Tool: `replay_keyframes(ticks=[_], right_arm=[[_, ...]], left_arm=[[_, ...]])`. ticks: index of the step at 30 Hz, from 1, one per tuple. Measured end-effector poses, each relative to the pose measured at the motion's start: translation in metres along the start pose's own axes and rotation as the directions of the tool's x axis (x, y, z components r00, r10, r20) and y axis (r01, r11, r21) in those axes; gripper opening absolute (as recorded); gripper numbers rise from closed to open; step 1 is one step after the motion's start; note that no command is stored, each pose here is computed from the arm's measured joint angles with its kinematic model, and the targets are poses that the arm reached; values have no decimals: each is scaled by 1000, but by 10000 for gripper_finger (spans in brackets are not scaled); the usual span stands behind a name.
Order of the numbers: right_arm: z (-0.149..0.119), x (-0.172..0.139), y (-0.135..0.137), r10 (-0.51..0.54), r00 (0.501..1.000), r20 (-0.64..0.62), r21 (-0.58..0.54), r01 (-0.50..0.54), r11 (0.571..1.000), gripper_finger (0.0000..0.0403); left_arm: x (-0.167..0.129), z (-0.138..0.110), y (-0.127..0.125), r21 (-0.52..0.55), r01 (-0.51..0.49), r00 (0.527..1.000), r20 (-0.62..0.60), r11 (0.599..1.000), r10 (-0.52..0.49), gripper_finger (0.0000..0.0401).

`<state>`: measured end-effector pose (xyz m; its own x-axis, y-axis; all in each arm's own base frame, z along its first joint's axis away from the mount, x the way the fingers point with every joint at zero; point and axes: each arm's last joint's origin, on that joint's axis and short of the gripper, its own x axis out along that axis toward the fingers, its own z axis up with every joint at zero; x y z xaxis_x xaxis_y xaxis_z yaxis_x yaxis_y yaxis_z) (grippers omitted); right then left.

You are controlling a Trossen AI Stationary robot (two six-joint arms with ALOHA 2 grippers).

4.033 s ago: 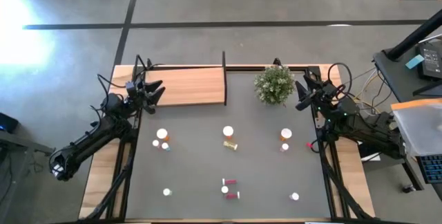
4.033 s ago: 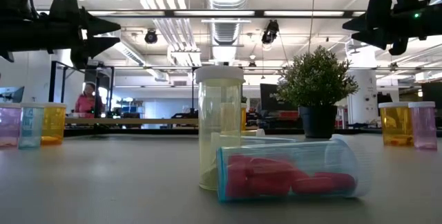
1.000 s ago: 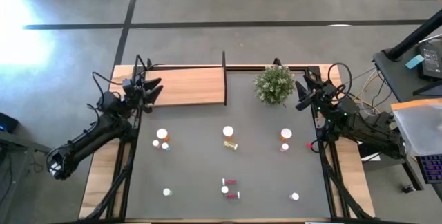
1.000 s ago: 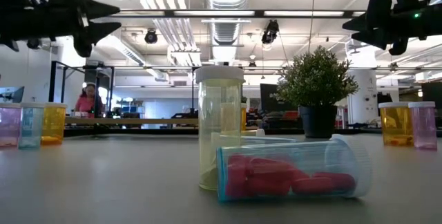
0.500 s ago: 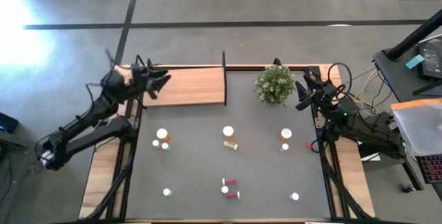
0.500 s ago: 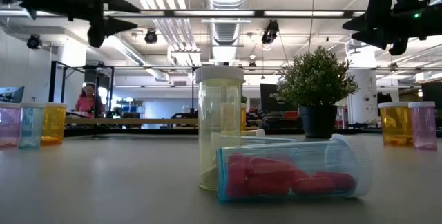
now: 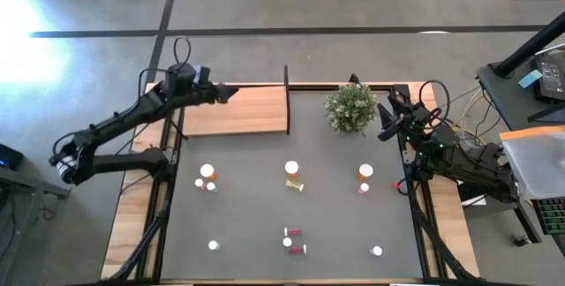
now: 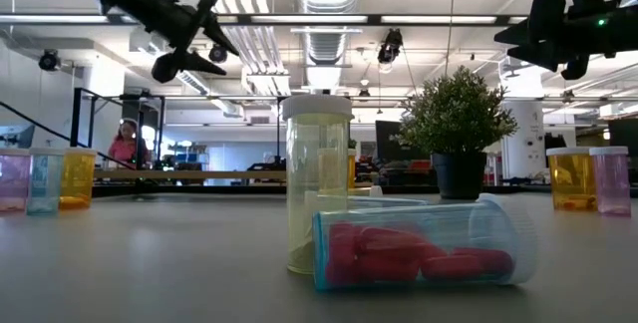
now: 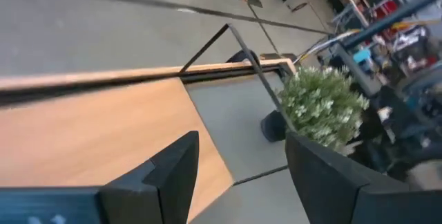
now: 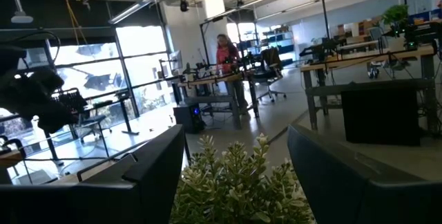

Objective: Pick and place medicine bottles onto shelf by color
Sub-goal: Put the left large orange pill bottle on the shelf

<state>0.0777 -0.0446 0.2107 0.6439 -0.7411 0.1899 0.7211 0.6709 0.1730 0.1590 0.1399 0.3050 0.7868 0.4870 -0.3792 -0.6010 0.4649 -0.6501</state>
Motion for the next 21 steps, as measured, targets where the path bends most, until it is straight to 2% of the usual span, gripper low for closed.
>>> replay_keyframes(ticks=[3,6,11,16,21], right_arm=[[0,0,0,0,1000,0,0,0,1000,249],[0,0,0,0,1000,0,0,0,1000,249],[0,0,0,0,1000,0,0,0,1000,249],[0,0,0,0,1000,0,0,0,1000,249],[0,0,0,0,1000,0,0,0,1000,249]], left_arm=[[6,1,1,-140,-47,998,-49,989,40,201],[9,2,0,-257,-105,992,-98,961,82,201],[8,0,-1,-378,-228,966,-203,898,160,201],[6,-1,-4,-480,-390,909,-334,786,247,201],[8,-3,-8,-534,-554,823,-464,638,327,201]])
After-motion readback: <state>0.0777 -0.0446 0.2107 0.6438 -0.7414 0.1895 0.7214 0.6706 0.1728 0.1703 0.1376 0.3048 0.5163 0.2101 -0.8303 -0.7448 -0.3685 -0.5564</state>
